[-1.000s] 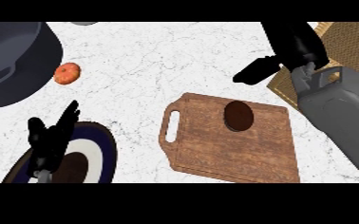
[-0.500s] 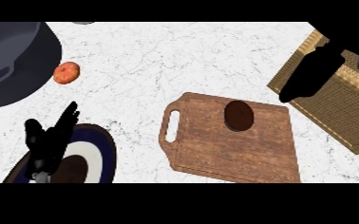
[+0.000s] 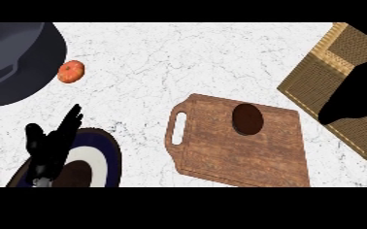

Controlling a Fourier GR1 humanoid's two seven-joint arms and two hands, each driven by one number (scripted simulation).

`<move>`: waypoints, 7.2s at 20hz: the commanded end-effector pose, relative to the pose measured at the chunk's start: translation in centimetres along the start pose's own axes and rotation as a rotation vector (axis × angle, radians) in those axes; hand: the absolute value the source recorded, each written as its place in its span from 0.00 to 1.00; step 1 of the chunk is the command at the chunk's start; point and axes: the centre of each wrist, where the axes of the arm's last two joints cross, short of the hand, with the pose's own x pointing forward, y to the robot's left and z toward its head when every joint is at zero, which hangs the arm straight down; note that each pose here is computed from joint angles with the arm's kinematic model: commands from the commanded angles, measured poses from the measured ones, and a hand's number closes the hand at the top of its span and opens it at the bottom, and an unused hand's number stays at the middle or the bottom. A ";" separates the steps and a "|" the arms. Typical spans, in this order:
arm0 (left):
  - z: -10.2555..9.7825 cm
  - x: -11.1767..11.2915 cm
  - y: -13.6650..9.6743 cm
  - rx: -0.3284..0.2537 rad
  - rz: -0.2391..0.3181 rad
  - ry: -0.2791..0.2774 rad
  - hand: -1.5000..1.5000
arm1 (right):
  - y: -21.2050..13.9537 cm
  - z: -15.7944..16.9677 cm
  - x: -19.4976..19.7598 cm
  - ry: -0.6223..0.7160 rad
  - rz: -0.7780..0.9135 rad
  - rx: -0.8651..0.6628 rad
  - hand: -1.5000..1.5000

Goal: Pick the cupcake from the cutting board and place it in the basket

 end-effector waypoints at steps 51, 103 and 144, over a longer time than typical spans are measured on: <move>0.9 -3.2 -1.2 -0.034 -0.017 0.168 0.50 | 21.9 -7.1 -2.9 0.189 0.060 0.123 0.00; 4.1 -4.4 1.3 0.088 0.046 0.182 0.50 | 24.7 9.9 -9.4 -0.761 -0.349 -0.133 1.00; 0.0 -1.7 -3.4 -0.066 -0.020 0.135 0.50 | 0.2 9.5 -30.8 -0.367 -0.748 -0.377 1.00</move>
